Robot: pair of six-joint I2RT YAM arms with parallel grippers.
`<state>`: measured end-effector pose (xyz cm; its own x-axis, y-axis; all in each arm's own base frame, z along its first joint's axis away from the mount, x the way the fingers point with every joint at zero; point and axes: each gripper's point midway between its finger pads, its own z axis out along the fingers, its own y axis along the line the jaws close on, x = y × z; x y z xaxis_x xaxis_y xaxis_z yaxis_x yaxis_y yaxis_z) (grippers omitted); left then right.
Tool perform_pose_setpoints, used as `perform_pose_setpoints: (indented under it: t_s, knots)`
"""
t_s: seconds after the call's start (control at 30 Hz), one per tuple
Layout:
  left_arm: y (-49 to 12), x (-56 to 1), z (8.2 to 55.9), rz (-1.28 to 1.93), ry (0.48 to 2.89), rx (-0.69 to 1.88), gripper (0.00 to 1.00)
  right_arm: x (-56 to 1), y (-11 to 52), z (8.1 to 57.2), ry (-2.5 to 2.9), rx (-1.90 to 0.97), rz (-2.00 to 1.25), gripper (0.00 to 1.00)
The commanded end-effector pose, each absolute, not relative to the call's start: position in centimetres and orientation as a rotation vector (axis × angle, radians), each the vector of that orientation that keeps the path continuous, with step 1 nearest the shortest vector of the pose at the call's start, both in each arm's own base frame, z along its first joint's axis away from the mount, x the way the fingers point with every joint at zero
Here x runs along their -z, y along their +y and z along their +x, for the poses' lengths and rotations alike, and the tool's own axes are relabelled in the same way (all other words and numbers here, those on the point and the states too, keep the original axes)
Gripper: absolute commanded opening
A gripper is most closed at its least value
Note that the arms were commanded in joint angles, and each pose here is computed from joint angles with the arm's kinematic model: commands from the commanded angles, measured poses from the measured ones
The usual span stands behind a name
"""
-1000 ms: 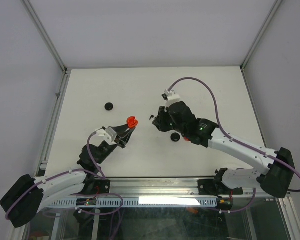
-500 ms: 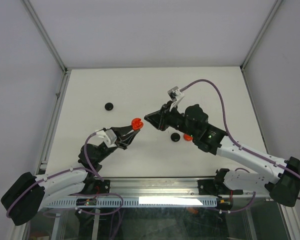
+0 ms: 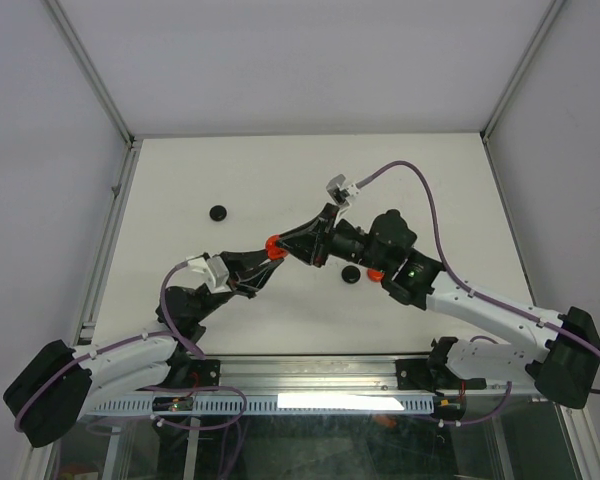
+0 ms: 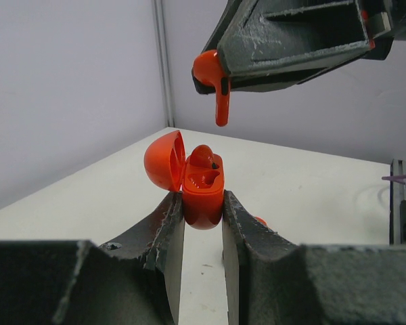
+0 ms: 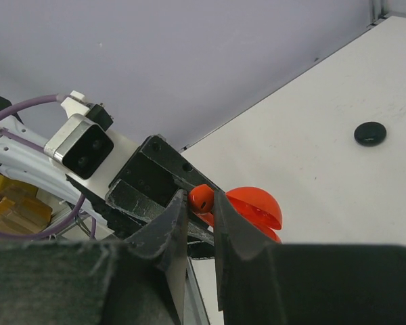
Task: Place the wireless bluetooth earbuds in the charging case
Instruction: Place the earbud in the charging case.
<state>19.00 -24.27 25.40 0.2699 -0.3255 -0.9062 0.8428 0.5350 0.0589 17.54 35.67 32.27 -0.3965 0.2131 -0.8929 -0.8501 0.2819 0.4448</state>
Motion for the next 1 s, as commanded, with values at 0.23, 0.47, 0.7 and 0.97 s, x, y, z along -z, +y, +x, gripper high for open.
perform_pose_setpoints:
  t_s: [0.23,0.47,0.7,0.97]
  knots:
    - [-24.2,-29.4,17.4,0.560,0.879,0.962,0.00,-32.6,36.7,16.9,1.494,-1.349,-0.653,0.03]
    - [-24.0,-29.6,17.3,0.551,0.876,0.962,0.00,-31.9,36.4,16.9,1.518,-1.324,-0.654,0.02]
    - [-24.0,-29.7,17.3,0.547,0.874,0.965,0.00,-31.4,36.5,16.8,1.535,-1.322,-0.660,0.02]
    - [-24.0,-29.9,17.2,0.552,0.867,0.969,0.00,-31.2,36.5,16.5,1.543,-1.324,-0.667,0.02]
